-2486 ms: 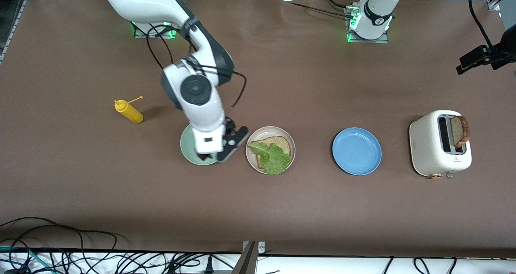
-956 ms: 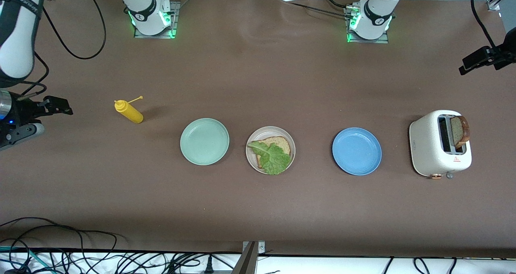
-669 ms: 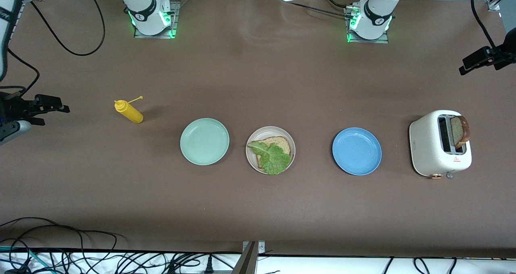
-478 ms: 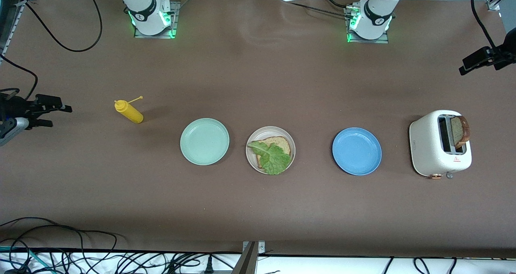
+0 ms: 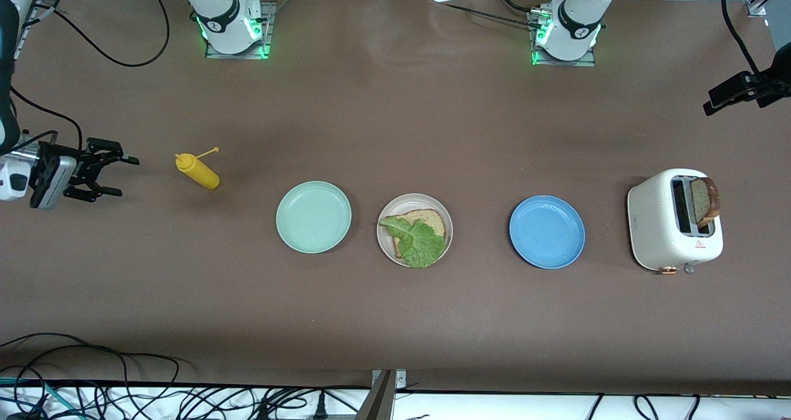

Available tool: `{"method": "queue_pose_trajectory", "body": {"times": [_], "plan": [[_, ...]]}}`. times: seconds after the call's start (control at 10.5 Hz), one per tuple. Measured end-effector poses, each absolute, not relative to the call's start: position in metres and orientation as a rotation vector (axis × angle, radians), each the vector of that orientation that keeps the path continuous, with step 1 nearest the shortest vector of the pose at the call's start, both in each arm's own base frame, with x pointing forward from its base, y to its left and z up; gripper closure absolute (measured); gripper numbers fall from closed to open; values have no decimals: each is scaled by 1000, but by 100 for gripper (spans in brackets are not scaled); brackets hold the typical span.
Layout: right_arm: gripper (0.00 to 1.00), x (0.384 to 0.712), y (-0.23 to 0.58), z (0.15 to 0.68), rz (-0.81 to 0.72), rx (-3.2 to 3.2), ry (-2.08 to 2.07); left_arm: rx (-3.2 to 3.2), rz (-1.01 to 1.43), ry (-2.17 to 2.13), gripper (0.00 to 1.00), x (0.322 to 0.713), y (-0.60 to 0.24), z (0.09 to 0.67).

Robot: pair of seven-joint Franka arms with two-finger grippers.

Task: Make sandwich on beige plate with both arms
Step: 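Grasp the yellow mustard bottle with the right gripper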

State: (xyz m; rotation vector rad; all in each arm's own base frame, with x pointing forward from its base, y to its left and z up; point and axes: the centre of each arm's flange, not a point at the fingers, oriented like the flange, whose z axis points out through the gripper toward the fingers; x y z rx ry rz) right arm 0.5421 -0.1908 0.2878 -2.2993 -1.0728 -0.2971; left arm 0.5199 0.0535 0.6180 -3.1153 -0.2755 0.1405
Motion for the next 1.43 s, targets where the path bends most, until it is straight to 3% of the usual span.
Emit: {"method": "queue_pose_trajectory", "body": {"times": [0.29, 0.77, 1.43], "plan": [[0, 505, -203, 243, -480, -2160, -1260, -3115, 141, -275, 0, 520, 53, 618], [0, 470, -182, 196, -839, -1961, -1365, -3115, 141, -276, 0, 520, 54, 618], [0, 457, -162, 154, -954, -1866, -1366, -3115, 141, -277, 0, 520, 54, 618]]}}
